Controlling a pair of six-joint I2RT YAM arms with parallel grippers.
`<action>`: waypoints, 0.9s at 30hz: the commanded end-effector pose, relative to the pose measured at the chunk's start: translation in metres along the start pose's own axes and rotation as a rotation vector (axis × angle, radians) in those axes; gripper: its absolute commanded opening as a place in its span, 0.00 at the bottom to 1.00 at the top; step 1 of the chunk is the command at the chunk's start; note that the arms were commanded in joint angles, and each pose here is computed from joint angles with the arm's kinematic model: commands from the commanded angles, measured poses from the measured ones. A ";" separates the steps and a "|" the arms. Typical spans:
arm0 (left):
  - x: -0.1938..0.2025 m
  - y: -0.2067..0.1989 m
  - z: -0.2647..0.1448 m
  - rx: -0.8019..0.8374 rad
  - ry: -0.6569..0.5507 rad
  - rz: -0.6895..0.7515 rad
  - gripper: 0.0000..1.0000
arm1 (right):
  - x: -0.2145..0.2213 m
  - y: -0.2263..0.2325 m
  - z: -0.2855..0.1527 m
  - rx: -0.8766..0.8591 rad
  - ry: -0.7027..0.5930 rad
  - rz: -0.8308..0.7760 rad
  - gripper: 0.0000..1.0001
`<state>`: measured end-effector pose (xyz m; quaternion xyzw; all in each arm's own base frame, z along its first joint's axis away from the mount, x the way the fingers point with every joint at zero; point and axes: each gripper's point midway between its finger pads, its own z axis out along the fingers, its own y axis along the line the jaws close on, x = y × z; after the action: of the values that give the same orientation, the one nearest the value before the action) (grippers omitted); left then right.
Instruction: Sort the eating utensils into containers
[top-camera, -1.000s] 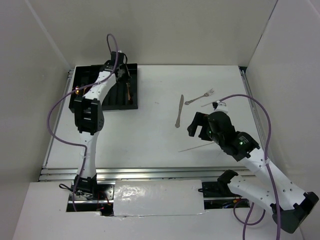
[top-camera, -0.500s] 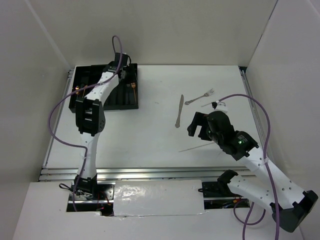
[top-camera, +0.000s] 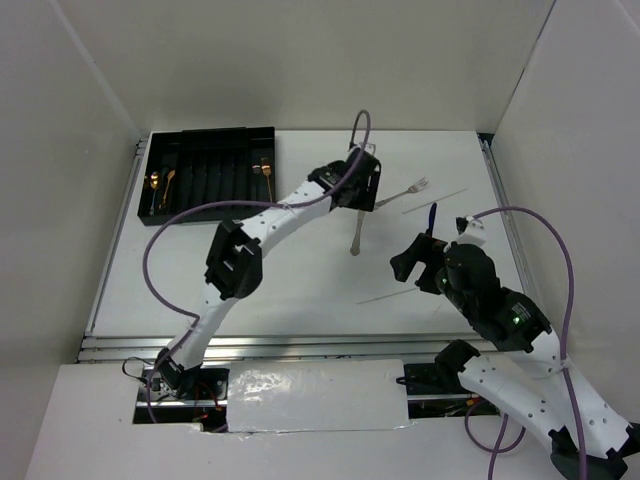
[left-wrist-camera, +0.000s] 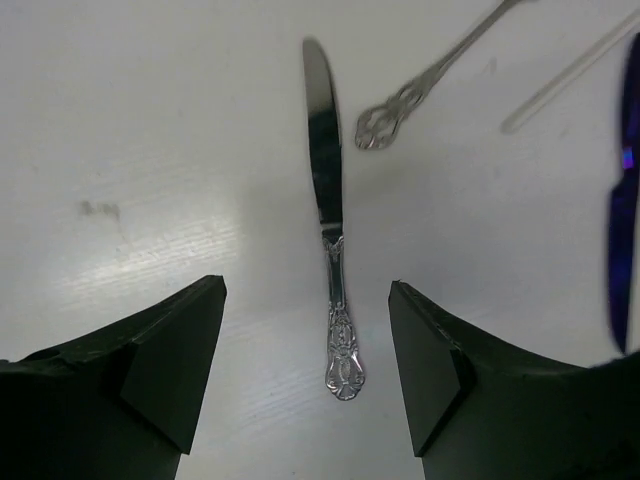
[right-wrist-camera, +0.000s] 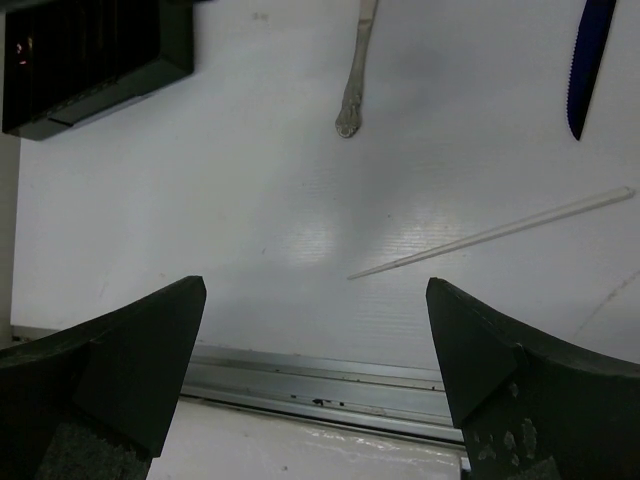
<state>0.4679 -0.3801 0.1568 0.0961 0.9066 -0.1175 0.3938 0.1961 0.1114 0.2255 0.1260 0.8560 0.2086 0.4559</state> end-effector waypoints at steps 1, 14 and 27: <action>0.034 0.016 0.025 -0.169 0.049 0.002 0.80 | 0.009 -0.014 -0.003 0.045 0.011 0.013 1.00; 0.115 -0.006 0.065 -0.167 0.191 0.020 0.77 | 0.019 -0.011 0.001 0.013 0.036 0.008 1.00; 0.143 0.015 0.084 -0.232 0.263 0.049 0.51 | 0.027 -0.011 0.004 0.001 0.053 0.021 1.00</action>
<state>0.4440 -0.3972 0.0284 0.0799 0.9437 -0.0311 0.3196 0.1833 0.1104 0.1935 0.1285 0.8720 0.2060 0.4250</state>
